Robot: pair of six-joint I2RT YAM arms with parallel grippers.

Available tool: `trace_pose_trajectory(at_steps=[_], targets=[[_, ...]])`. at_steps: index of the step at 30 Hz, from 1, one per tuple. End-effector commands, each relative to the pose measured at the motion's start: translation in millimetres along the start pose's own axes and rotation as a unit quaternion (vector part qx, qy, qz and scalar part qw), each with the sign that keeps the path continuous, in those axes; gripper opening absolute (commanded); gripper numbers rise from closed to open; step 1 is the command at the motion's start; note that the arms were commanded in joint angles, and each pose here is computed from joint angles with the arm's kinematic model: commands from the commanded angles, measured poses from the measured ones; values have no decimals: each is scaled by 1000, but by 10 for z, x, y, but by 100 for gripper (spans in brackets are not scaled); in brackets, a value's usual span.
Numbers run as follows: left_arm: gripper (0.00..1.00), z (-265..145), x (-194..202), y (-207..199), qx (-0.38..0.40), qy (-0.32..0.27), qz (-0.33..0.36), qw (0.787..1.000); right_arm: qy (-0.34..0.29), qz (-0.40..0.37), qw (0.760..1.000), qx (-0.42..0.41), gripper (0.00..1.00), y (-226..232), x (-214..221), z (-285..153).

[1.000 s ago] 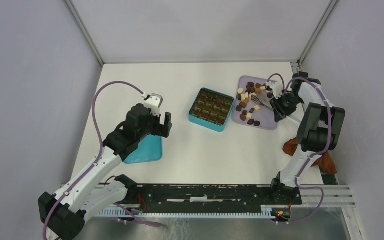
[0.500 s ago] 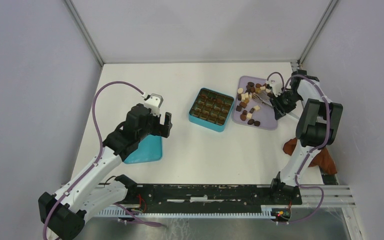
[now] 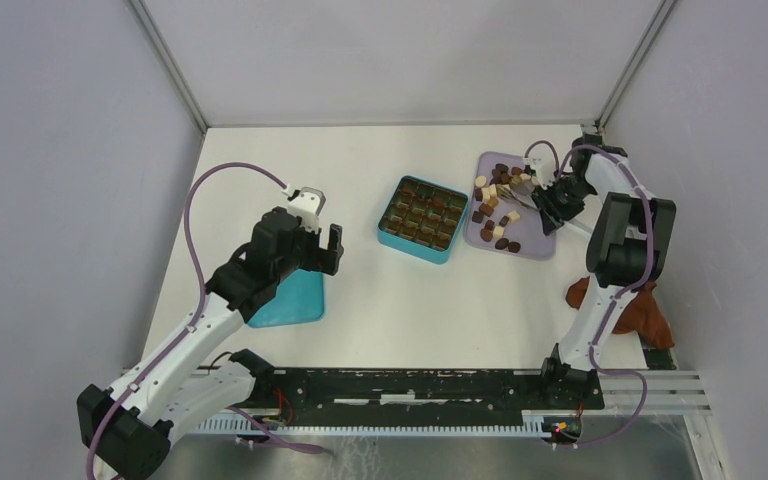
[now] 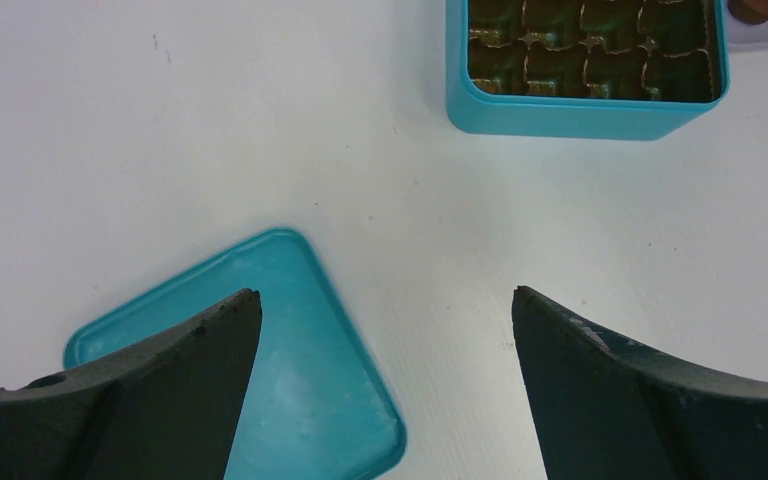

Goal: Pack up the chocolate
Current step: Pick up the fake chocolate from the plate.

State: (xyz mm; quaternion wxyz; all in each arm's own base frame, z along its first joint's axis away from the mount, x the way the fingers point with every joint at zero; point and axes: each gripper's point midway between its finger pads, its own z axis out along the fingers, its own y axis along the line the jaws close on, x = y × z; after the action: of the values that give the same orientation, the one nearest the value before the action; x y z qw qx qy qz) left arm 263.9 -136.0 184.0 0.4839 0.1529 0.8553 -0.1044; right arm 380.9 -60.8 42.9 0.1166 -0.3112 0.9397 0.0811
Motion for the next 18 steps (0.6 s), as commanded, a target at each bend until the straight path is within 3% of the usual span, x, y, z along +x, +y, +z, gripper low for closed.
trace_pose_trajectory(at_steps=[1, 18], targets=[[100, 7, -90, 15, 1, -17, 11, 1000, -13, -5, 1000, 15, 49, -55, -170, -88], [100, -4, -99, 15, 2, -19, 11, 1000, 1, -11, 1000, 28, 49, -35, -255, -20]])
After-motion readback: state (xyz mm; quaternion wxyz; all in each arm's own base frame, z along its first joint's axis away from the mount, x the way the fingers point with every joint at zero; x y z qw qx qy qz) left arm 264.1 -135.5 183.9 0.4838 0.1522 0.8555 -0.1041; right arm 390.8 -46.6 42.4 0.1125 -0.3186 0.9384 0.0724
